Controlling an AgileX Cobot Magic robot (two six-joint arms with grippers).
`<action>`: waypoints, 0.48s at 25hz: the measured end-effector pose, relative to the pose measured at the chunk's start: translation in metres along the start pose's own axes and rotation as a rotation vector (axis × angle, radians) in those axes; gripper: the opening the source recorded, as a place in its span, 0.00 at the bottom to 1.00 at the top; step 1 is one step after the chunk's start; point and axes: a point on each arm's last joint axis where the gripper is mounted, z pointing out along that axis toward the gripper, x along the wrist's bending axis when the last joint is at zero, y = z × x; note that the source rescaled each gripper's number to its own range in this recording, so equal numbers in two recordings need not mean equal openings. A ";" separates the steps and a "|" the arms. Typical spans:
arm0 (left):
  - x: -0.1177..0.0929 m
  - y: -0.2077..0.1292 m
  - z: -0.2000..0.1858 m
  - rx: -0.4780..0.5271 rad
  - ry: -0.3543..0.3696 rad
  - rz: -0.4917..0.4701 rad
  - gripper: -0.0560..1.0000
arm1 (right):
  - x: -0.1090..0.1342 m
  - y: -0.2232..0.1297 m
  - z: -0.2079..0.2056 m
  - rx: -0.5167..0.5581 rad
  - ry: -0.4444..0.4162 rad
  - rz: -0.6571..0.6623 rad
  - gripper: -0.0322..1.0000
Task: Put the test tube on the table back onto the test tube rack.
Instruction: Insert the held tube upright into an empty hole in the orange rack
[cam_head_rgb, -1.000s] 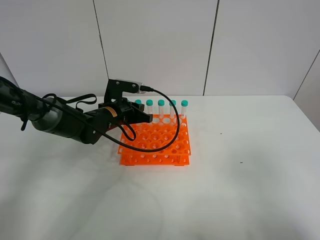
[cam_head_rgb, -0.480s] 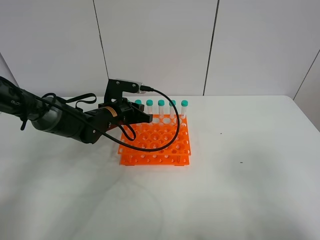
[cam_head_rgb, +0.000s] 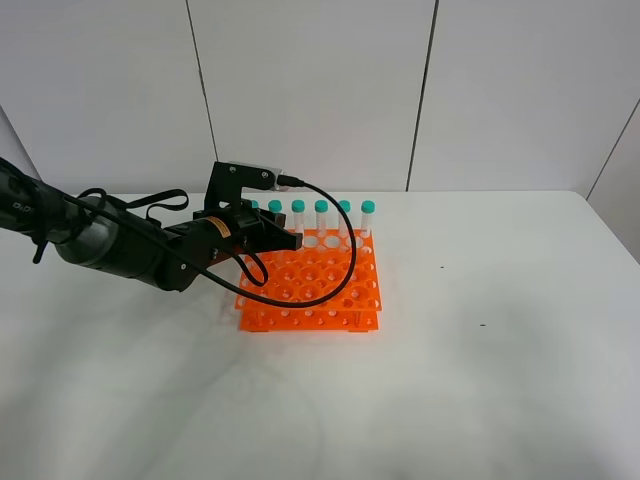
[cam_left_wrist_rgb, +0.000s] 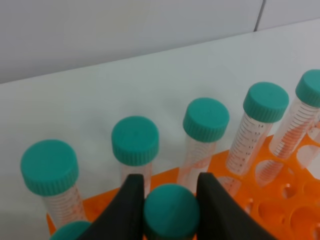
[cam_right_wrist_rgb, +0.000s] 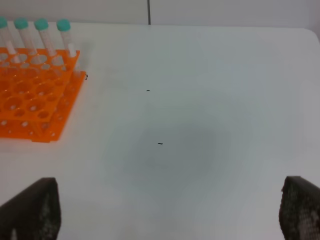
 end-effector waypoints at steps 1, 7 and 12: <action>0.000 0.000 0.000 0.000 0.000 0.000 0.05 | 0.000 0.000 0.000 0.000 0.000 0.000 0.94; 0.000 0.000 0.000 -0.001 0.000 0.000 0.05 | 0.000 0.000 0.000 0.000 0.000 0.000 0.94; 0.000 0.000 0.000 -0.001 0.000 0.000 0.05 | 0.000 0.000 0.000 0.000 0.000 0.000 0.94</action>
